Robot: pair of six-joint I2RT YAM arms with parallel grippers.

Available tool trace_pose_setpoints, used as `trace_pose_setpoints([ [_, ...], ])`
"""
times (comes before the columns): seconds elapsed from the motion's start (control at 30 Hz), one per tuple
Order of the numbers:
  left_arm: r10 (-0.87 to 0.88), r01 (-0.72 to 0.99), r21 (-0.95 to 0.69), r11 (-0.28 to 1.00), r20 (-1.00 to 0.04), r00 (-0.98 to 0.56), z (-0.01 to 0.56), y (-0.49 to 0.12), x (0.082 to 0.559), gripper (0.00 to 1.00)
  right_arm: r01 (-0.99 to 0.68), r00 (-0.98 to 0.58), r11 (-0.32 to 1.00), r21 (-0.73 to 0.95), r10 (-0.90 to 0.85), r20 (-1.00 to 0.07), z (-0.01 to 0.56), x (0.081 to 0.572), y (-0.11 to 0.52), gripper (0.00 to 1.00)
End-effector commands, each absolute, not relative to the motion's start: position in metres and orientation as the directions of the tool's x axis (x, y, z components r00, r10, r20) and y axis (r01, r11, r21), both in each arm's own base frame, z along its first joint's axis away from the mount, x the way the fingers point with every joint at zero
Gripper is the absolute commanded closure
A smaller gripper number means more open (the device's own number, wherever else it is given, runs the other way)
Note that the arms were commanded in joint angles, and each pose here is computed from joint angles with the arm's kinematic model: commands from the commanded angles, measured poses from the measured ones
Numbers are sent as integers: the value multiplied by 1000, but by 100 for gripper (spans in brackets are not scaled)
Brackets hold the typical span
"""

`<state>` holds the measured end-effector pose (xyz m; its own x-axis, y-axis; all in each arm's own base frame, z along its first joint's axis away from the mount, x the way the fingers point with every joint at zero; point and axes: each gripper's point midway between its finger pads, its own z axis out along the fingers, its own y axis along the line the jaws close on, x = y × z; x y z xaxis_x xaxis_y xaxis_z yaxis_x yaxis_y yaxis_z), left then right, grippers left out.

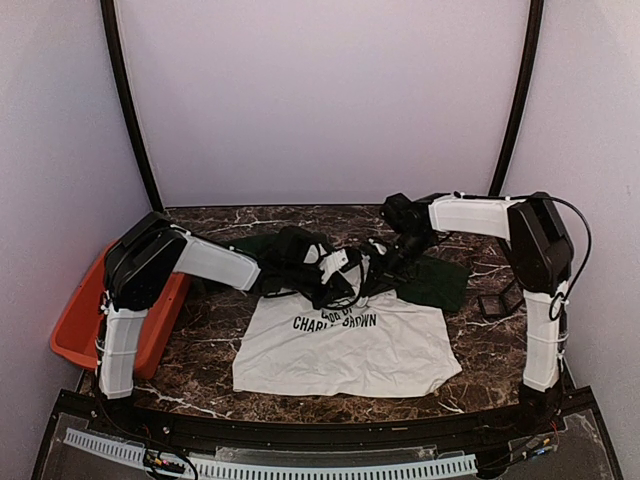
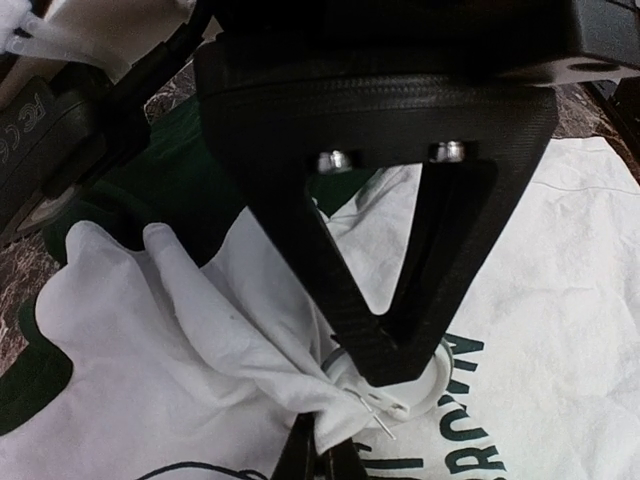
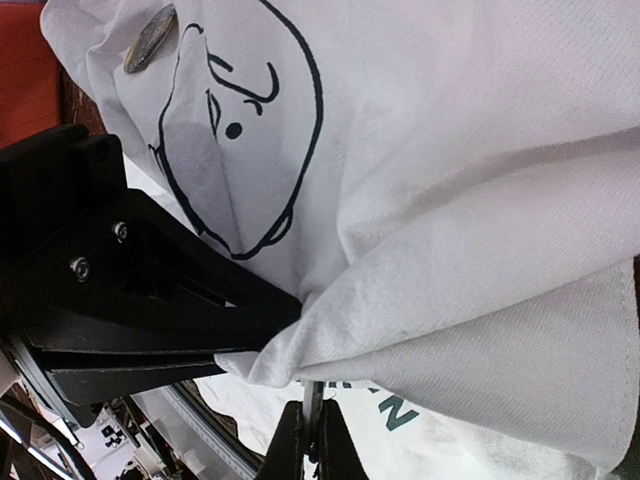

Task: Pin the brooch onto the clothing
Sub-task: Cross the brooch on the flattened clothing.

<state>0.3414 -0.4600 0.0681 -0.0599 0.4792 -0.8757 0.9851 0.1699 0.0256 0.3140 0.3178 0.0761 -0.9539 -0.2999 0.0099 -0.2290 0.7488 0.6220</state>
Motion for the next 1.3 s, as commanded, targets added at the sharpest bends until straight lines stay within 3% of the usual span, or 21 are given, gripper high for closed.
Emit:
trace_pose_setpoints([
  [0.0, 326, 987, 94, 132, -944, 47, 149, -480, 339, 96, -351, -907, 593, 725, -408, -106, 111, 289, 350, 100],
  [0.17, 330, 990, 68, 122, -944, 24, 155, -482, 338, 92, -393, -892, 549, 738, -423, -160, 125, 283, 349, 100],
  [0.33, 320, 991, 62, 118, -947, 21, 164, -483, 337, 79, -430, -873, 510, 745, -446, -198, 131, 273, 351, 100],
  [0.6, 337, 993, 51, 105, -941, 13, 167, -479, 332, 72, -485, -849, 457, 745, -452, -275, 145, 264, 347, 100],
  [0.73, 355, 992, 45, 118, -935, 1, 168, -475, 332, 60, -506, -837, 416, 756, -449, -313, 151, 259, 346, 100],
  [0.8, 357, 990, 32, 139, -934, -20, 169, -471, 336, 49, -516, -830, 394, 760, -448, -331, 155, 258, 346, 100],
  [0.9, 357, 975, 14, 221, -932, -68, 171, -462, 352, 34, -531, -824, 374, 761, -440, -359, 161, 260, 346, 100],
  [1.03, 281, 947, -78, 312, -945, -170, 179, -440, 378, 23, -530, -826, 368, 764, -428, -367, 163, 264, 342, 100],
  [1.27, 198, 932, -189, 311, -946, -258, 185, -421, 395, 16, -531, -828, 353, 771, -411, -382, 168, 266, 338, 100],
])
